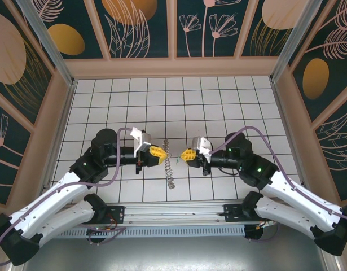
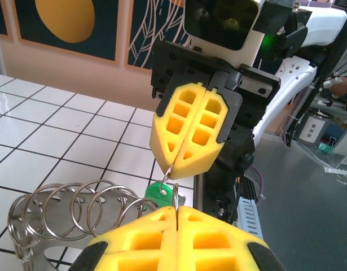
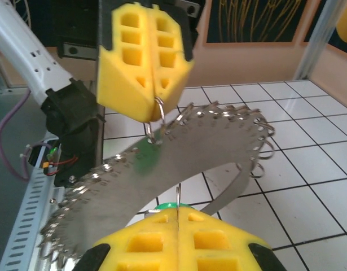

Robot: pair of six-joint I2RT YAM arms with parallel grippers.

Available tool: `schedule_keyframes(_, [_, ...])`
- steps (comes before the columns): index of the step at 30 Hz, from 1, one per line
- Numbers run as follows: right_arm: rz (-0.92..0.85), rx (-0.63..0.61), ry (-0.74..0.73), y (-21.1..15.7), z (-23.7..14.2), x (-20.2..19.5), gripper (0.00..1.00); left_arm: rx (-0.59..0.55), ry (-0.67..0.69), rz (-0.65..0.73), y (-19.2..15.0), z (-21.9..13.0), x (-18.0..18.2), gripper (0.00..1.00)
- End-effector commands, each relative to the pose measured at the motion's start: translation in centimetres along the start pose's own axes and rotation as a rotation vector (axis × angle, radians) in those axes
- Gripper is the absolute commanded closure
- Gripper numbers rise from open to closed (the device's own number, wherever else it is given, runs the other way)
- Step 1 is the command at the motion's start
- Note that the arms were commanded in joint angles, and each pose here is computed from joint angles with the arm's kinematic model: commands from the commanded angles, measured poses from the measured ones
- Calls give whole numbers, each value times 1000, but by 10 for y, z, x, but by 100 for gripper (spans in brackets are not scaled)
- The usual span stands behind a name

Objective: Put the keys on the keyring

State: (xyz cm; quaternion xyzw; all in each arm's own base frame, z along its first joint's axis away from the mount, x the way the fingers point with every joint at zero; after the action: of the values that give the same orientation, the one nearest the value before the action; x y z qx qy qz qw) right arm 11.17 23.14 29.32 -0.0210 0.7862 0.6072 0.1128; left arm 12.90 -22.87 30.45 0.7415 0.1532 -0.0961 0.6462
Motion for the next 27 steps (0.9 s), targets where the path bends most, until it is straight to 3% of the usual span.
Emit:
schedule_keyframes(1, [-52,-53,56,10,-4,10,100,15,-33,40,6,0,-4,100])
schedule_keyframes(27, [-18,-54,82,11,10,5,100,44,-61,39,-2,6,0,100])
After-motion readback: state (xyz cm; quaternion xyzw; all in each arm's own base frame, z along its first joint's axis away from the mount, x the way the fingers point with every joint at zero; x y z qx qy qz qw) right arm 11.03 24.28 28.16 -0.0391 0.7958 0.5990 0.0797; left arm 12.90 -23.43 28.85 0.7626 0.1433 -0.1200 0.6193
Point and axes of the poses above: each hand's point on the last joint's axis, 136 mm out from that joint toward the fingers, its own z axis out along the fingers, its own x axis along the line the jaws close on, y = z × x, the point moved 5 cm from there along -z, back along the fingers, and after that the axes turned 7 degrees about -z, right-handed, at the moved point
